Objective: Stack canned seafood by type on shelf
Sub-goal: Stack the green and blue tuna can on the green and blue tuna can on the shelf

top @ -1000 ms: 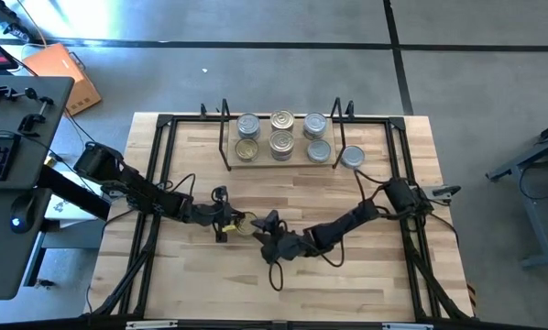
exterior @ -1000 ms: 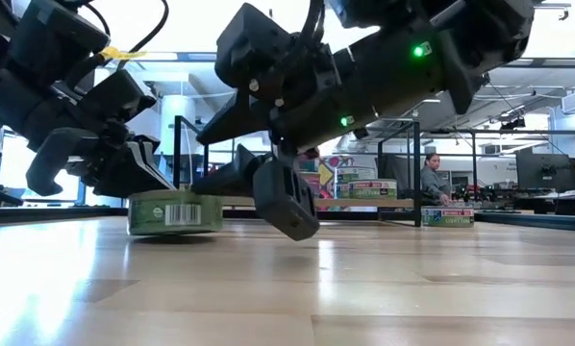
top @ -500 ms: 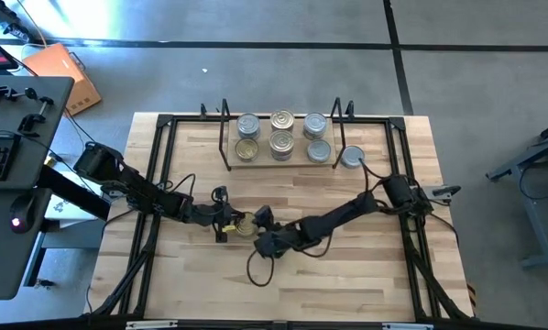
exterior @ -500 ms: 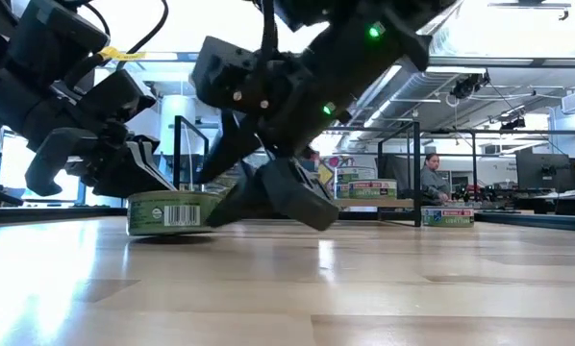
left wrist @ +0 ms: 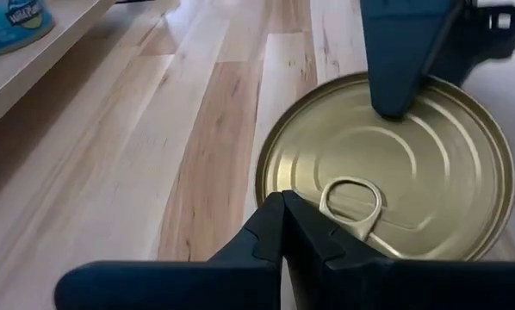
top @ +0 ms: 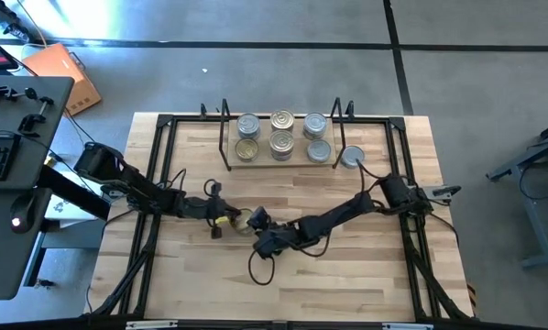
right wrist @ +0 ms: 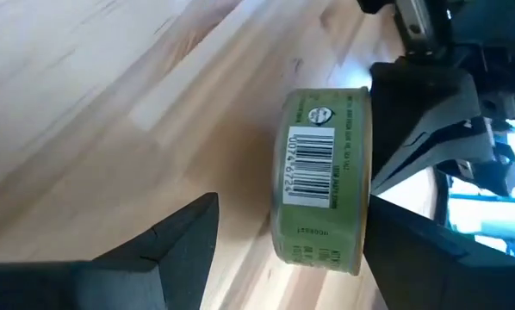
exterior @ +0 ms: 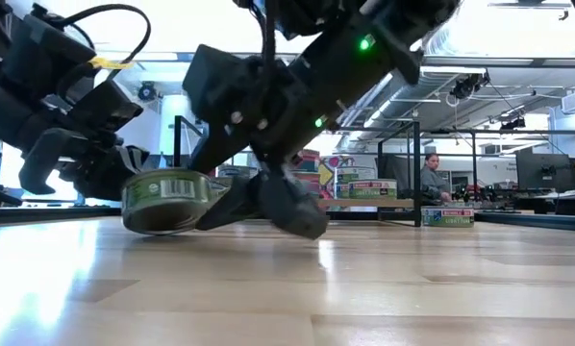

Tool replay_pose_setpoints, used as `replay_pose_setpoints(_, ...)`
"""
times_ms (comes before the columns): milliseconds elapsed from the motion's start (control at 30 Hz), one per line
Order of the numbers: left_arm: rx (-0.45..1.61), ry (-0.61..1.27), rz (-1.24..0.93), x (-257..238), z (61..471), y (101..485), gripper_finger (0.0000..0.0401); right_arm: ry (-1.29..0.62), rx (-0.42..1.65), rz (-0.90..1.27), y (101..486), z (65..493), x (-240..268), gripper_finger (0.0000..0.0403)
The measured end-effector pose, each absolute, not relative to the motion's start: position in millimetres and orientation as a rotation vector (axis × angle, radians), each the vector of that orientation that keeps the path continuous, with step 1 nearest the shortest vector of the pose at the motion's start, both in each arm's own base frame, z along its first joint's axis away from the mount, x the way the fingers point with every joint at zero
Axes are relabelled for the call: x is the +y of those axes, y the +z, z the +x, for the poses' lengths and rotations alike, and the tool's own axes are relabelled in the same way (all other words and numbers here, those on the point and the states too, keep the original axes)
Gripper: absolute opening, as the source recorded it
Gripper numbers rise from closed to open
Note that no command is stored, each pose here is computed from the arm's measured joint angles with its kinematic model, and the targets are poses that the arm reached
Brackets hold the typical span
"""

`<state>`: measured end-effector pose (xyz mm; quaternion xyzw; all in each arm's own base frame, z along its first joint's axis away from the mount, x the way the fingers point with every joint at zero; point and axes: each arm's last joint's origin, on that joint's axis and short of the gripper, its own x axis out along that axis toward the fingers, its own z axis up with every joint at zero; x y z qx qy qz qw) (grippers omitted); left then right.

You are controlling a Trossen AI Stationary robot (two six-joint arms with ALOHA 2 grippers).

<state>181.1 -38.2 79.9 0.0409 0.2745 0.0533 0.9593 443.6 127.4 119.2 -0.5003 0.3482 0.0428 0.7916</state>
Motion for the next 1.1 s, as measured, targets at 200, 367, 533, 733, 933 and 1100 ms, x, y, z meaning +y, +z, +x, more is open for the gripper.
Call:
replay_pose_setpoints(200, 0.554, 0.109, 0.083, -38, 179, 79, 0.0, 0.007, 0.672, -1.026, 117, 452, 124, 0.0259)
replay_pose_setpoints(367, 0.578, 0.094, 0.088, -38, 177, 77, 0.0, -0.071, 0.628, -1.013, 124, 457, 120, 0.0237)
replay_pose_setpoints(533, 0.564, 0.097, 0.085, -38, 178, 78, 0.0, -0.089, 0.627, -0.975, 124, 458, 116, 0.0179)
replay_pose_setpoints(733, 0.538, 0.101, 0.078, -38, 179, 80, 0.0, -0.071, 0.618, -0.901, 124, 458, 116, 0.0132)
replay_pose_setpoints(933, 0.528, 0.158, 0.12, -40, 177, 82, 0.0, -0.084, 0.624, -0.859, 129, 453, 126, 0.0136)
replay_pose_setpoints(1100, 0.481, 0.181, 0.134, -46, 176, 90, 0.0, -0.083, 0.675, -0.859, 150, 436, 140, 0.0135)
